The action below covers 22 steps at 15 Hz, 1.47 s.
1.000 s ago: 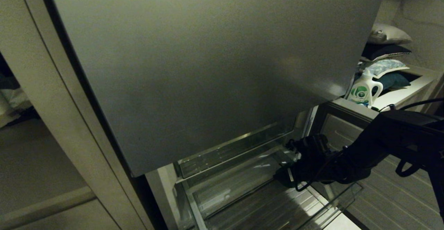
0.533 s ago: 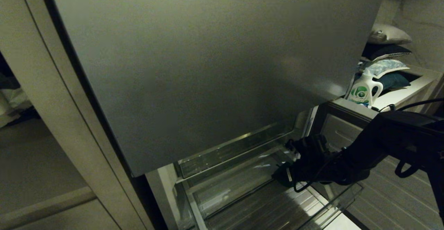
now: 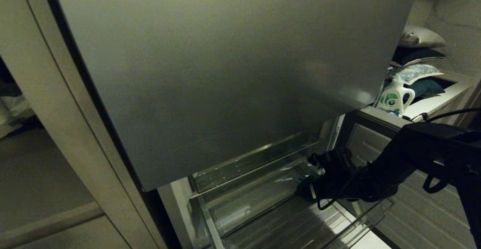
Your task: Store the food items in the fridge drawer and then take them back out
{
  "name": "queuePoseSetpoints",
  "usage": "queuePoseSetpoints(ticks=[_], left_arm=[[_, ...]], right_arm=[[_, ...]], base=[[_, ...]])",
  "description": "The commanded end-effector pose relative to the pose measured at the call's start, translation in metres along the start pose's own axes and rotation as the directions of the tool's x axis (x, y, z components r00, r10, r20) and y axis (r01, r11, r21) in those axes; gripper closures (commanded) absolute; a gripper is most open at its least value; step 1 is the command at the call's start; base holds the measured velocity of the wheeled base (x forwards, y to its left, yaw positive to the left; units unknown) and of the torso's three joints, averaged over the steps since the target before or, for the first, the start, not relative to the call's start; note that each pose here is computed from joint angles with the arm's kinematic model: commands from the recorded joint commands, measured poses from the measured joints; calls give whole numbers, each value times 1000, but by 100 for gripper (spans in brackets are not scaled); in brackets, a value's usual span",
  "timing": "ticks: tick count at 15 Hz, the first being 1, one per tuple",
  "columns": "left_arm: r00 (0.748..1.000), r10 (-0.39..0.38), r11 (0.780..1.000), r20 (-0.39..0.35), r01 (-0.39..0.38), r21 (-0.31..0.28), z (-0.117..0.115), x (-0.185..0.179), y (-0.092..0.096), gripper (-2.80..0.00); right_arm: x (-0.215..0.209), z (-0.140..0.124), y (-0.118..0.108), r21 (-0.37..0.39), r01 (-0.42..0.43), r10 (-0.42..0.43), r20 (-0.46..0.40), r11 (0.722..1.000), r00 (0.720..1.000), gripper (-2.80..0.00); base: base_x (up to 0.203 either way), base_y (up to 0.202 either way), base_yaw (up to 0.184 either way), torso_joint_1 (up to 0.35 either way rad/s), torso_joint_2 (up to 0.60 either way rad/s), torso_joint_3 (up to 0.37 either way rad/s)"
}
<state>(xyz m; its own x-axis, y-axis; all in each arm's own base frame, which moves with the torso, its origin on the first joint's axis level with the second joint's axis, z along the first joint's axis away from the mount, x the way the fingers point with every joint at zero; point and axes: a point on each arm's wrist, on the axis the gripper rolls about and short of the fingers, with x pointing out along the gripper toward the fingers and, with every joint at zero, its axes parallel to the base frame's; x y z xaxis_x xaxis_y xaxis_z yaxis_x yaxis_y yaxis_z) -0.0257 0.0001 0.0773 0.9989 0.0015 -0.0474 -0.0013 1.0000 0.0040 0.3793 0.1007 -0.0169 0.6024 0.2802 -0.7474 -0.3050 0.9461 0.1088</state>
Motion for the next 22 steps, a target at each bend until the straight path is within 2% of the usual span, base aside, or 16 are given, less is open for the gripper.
queuePoseSetpoints(ticks=[1,3,11,12,13,19,22], left_arm=[[1000,0,1000,1,0,-1,0,0,0,0],[1000,0,1000,1,0,-1,0,0,0,0],[1000,0,1000,1,0,0,0,0,0,0],[1000,0,1000,0,0,0,0,0,0,0],[1000,0,1000,0,0,-1,0,0,0,0],[1000,0,1000,0,0,1,0,0,0,0],[1000,0,1000,1,0,0,0,0,0,0]], right_arm=[[3,0,0,-2,0,0,12,1000,1000,-280],[7,-1,0,-6,11,-10,44,1000,999,-280],[8,-2,-1,7,14,-14,42,1000,999,-280],[8,-2,-1,7,14,-14,42,1000,999,-80],[8,-2,-1,7,14,-14,41,1000,999,0],[7,-2,0,8,17,-17,41,1000,999,0],[-14,14,3,2,22,-22,100,1000,995,0]], base=[[0,0,0,0,0,0],[0,0,0,0,0,0],[0,0,0,0,0,0],[0,0,0,0,0,0],[0,0,0,0,0,0],[0,0,0,0,0,0],[0,0,0,0,0,0]])
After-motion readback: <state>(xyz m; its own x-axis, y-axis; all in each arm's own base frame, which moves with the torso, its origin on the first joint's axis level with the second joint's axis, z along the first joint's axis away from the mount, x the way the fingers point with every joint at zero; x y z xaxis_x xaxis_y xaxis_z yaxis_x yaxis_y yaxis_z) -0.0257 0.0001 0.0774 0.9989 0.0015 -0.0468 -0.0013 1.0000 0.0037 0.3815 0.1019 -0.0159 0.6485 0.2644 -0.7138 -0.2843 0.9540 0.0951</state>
